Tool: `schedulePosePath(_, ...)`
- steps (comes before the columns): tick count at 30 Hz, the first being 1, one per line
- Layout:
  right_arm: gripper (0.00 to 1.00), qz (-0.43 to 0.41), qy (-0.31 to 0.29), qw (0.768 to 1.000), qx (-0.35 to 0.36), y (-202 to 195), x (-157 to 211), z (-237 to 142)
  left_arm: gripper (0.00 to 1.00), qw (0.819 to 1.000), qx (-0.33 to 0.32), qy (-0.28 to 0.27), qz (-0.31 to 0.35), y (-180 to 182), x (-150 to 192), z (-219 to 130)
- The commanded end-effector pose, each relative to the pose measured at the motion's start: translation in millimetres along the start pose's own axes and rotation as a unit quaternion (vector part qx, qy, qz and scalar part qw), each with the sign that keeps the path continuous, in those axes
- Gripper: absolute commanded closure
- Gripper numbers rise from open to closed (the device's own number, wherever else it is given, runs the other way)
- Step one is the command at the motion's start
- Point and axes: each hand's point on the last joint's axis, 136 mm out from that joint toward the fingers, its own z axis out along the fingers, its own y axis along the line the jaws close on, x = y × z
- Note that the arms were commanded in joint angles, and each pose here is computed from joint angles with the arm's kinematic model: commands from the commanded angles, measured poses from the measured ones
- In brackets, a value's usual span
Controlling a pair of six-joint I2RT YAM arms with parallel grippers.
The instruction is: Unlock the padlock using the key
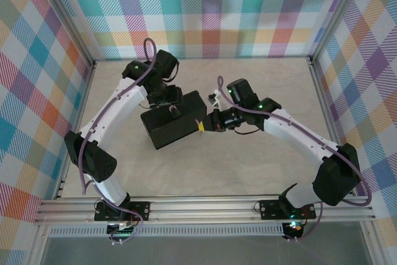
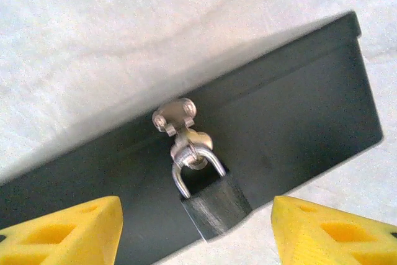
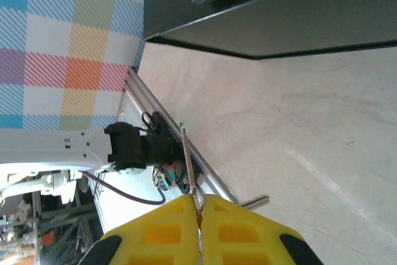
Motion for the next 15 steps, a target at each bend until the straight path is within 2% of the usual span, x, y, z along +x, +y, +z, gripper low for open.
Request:
schedulePosePath(1,0.92,0.009,0.014,1.000,-0.022,5,3,12,0.33,0.998,0.010,-0.040,0.049,21,-22,5)
schedulePosePath(6,0.92,0.013,0.015,0.999,-0.033,12,1,16,0.33,0.996,0.082,-0.019,0.005,38,-23,19)
schedulePosePath(10,0.92,0.024,0.015,0.999,-0.030,8,-1,20,0.30,0.990,0.141,-0.015,-0.009,33,-23,15)
schedulePosePath(15,0.92,0.027,0.019,0.999,-0.023,4,-1,22,0.27,0.983,0.181,0.029,-0.006,22,-6,23)
